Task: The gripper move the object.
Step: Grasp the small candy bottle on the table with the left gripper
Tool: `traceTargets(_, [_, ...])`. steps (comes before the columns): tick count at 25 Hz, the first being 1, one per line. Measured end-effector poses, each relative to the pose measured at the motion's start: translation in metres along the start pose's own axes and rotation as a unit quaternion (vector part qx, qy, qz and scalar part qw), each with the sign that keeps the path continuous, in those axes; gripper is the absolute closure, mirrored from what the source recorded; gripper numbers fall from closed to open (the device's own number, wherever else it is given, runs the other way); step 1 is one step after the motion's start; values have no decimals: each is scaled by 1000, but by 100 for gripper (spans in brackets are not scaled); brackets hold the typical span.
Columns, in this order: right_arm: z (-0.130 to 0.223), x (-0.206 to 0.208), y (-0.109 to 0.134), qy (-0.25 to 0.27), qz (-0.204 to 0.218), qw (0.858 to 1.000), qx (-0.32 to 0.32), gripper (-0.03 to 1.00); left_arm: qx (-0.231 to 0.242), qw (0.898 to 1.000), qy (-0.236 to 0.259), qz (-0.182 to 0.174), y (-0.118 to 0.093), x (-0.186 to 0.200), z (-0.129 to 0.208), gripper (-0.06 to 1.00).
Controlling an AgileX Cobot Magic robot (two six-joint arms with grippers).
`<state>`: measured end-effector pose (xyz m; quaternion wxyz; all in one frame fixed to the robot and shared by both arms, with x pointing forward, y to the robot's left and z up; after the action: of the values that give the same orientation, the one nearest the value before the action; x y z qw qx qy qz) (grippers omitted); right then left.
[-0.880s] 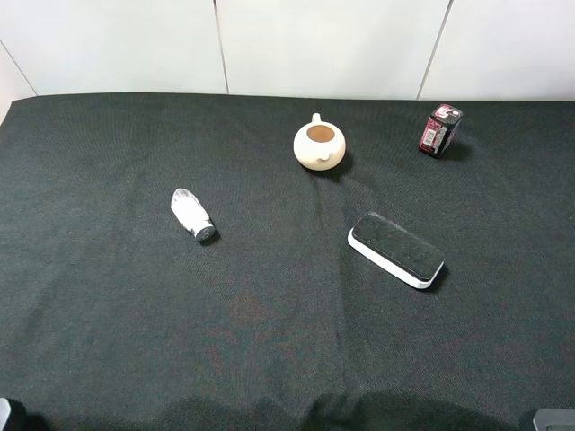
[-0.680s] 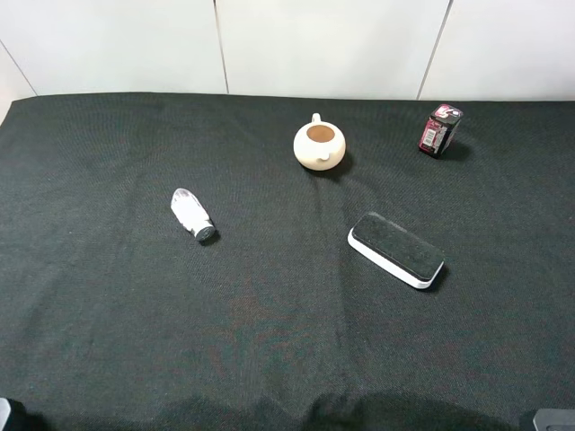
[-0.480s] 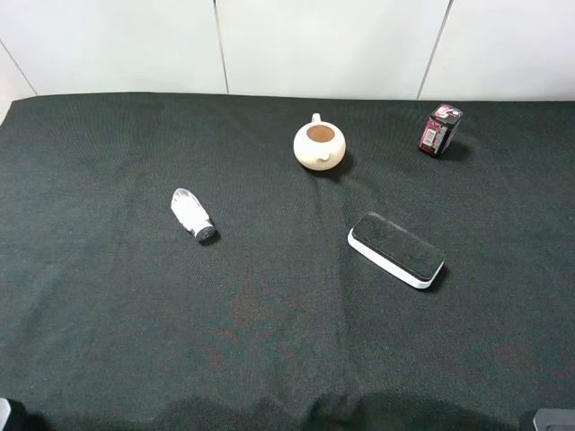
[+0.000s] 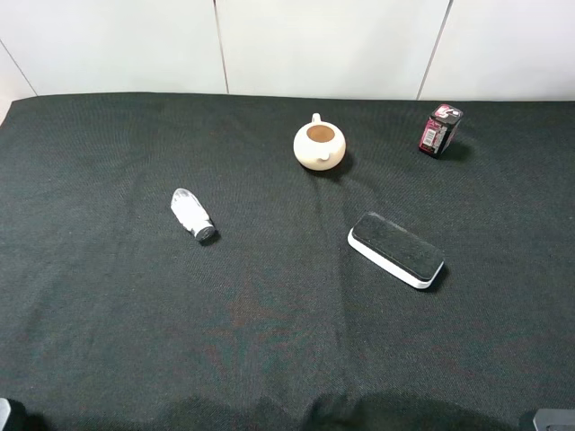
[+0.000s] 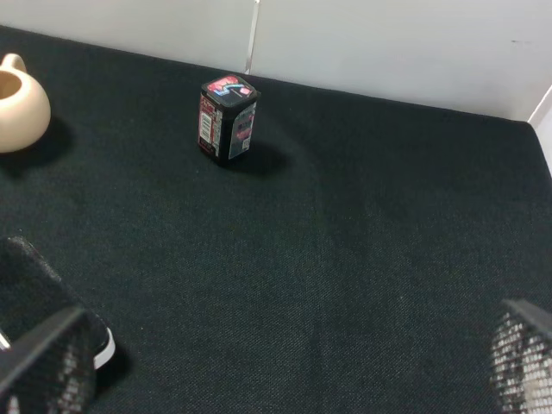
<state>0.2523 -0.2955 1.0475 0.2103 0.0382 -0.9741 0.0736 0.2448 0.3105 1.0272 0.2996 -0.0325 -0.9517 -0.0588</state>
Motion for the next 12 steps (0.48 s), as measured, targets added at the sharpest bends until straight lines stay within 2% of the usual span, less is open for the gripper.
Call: traceTargets(12, [0, 0, 0, 0, 0, 1000, 0, 27, 0, 1000, 0, 0, 0, 0, 0, 12])
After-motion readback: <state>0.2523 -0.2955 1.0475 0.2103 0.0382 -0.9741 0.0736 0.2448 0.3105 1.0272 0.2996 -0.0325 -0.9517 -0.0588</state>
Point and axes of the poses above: a point on each arm's last joint axis where the gripper is mounted, x pointing back along that axis away from the gripper, y along the wrist's bending axis when the last joint is at zero, z = x × y, the point moved 2 cm from there along -x, pointing out along that axis toward the gripper
